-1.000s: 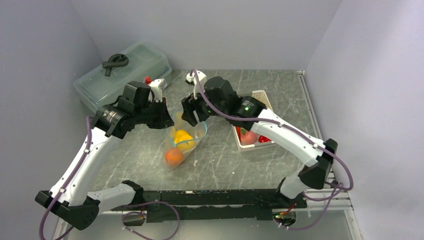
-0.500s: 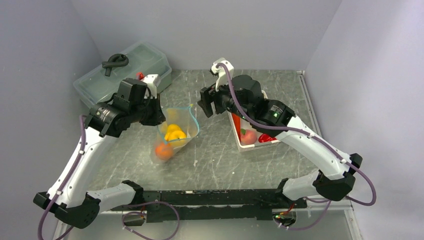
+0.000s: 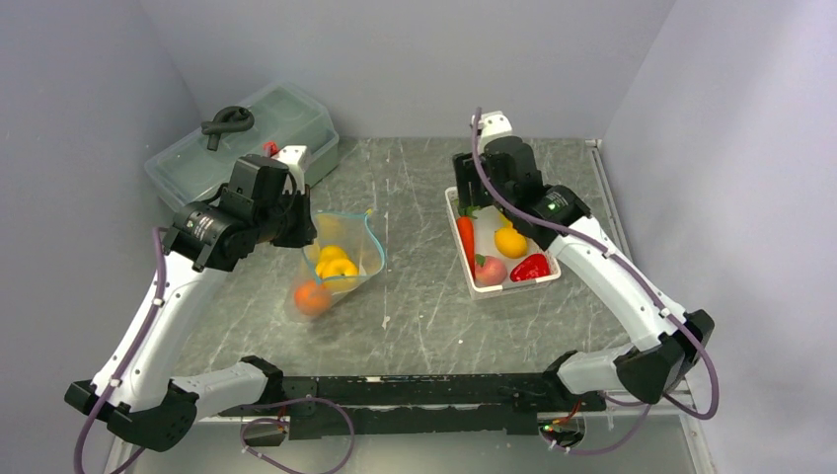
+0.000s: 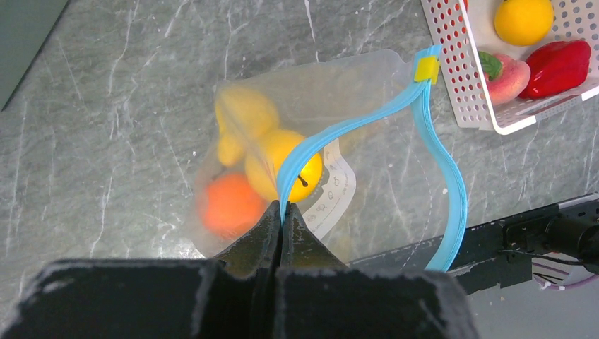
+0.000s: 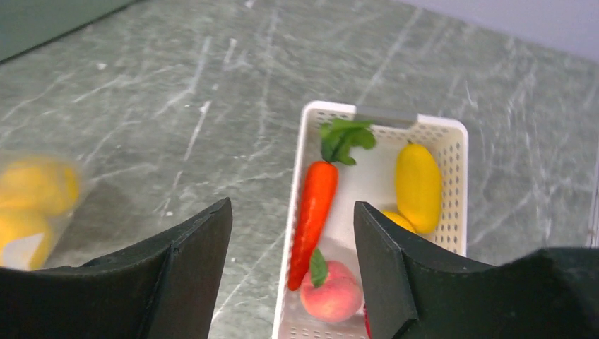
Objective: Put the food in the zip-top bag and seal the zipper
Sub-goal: Pick up the fake vegetable from the bin.
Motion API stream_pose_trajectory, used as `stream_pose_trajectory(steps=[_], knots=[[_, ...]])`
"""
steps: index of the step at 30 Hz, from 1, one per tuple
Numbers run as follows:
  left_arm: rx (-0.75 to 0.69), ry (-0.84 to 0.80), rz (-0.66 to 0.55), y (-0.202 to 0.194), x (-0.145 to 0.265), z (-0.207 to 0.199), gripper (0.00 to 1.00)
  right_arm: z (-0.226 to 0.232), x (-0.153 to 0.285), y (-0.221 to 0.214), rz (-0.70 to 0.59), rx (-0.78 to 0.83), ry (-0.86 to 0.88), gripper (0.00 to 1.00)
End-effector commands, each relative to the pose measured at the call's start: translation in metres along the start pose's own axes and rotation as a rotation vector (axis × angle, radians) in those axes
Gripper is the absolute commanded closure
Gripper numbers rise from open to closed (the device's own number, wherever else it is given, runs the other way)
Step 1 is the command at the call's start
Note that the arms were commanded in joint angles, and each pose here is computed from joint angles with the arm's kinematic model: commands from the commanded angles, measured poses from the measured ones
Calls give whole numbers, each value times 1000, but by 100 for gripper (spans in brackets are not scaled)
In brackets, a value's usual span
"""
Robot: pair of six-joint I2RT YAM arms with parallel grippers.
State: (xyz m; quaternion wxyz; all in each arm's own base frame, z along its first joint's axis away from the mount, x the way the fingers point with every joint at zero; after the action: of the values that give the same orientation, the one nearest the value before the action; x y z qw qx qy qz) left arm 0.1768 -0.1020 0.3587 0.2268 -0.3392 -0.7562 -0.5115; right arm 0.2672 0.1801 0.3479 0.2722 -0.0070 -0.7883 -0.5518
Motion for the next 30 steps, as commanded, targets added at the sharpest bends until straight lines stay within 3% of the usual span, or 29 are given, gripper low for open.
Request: stream_pose_trajectory(steps=[1, 18, 30], knots=[[-4, -21, -48, 7, 5, -3, 100, -18, -10, -16, 47, -91, -35, 35], [0, -60, -5, -2, 0, -4, 100, -38, -99, -90, 270, -345, 22, 49], [5, -62, -9, -6, 5, -1, 100, -34, -142, -117, 379, -388, 58, 50]])
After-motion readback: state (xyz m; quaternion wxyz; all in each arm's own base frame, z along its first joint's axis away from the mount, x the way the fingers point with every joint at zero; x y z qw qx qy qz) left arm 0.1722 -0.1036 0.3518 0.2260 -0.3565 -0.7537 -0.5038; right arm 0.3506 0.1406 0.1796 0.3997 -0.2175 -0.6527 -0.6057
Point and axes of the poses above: each gripper's point midway between its finger pads, its own x axis back along the fingers, its own z axis along the line the jaws close on, y = z × x, the point moved 8 cm from there along x, back along the fingers, and after that the axes turned 14 degrees about x, right-handed, at the moved point
